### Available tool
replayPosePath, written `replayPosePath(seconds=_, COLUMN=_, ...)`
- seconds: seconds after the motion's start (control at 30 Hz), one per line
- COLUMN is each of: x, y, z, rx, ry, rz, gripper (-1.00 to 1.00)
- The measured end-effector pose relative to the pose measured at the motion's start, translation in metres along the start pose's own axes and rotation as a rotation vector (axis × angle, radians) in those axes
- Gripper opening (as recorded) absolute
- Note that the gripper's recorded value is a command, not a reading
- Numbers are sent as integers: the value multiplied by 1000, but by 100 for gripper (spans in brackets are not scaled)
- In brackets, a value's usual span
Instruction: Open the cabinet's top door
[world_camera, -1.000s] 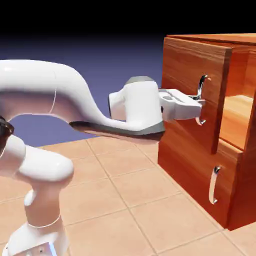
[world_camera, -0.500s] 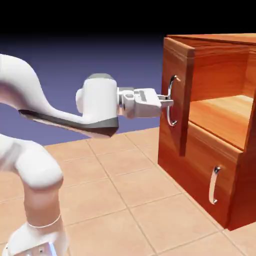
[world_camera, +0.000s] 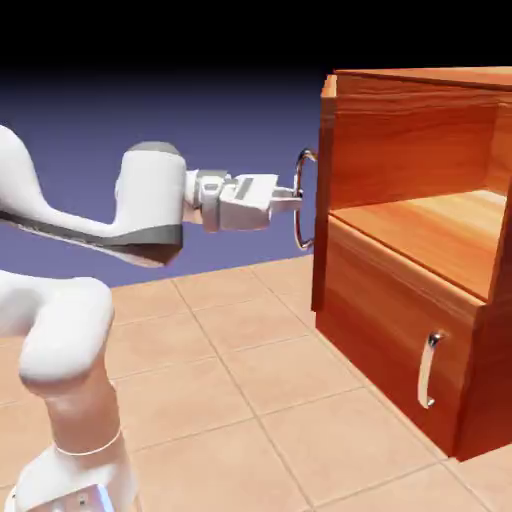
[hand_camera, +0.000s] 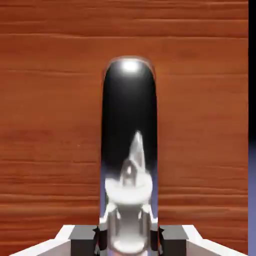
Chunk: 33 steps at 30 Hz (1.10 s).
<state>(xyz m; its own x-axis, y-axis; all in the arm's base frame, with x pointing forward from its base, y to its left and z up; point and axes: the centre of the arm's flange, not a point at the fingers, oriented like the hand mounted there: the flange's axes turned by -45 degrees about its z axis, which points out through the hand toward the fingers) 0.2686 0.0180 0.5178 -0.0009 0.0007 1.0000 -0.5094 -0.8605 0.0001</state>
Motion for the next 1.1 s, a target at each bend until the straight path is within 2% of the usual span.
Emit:
replayPosePath(seconds=0.5, x=0, y=-19, z=-50, rx=-108, ry=-3, rz=3, gripper=-100)
replayPosePath(seconds=1.1, x=0, y=-93, z=-170, rx=-393, ry=-2, rz=0, gripper=-100)
